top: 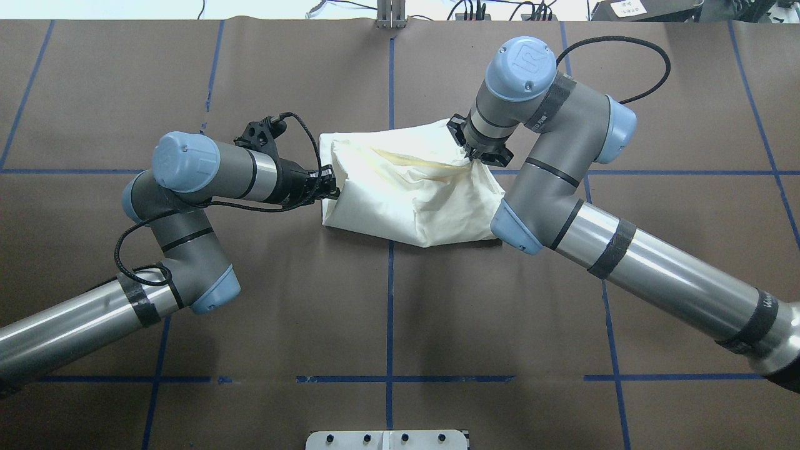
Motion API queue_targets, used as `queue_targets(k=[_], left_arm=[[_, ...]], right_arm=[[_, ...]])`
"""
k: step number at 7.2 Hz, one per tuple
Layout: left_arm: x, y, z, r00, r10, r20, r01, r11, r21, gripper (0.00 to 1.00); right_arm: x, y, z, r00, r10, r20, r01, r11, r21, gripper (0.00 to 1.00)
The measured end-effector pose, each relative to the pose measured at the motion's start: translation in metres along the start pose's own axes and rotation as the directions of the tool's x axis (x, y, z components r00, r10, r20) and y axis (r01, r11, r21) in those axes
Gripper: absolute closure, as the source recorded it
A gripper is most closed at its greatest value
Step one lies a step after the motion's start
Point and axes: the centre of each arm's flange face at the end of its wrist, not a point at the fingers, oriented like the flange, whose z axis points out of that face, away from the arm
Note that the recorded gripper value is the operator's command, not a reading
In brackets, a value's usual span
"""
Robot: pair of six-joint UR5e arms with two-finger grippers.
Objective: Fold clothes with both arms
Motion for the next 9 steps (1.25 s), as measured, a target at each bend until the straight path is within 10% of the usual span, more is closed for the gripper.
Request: queue_targets(k=[5,6,9], left_arm=[[-0.038,0.045,-0.025,0.989,0.078,-0.129,-0.115,0.945,-0.305,1.00],[-0.059,0.053,-0.036,0.980,0.089,-0.178,-0.145,0.932,-0.331,1.00],[-0.024,0.056,-0.044,0.978,0.011,-0.206,-0.082,0.937,-0.338,1.00]], right_arm=[[-0.004,0.003,-0.003,1.000,0.004,0.007,-0.004,1.000,-0.001,1.00],[-0.004,0.003,-0.003,1.000,0.002,0.006,-0.002,1.000,0.000,0.01],[-0.017,-0.014,-0.012,0.998,-0.056,0.015,0.055,0.998,0.011,0.00]])
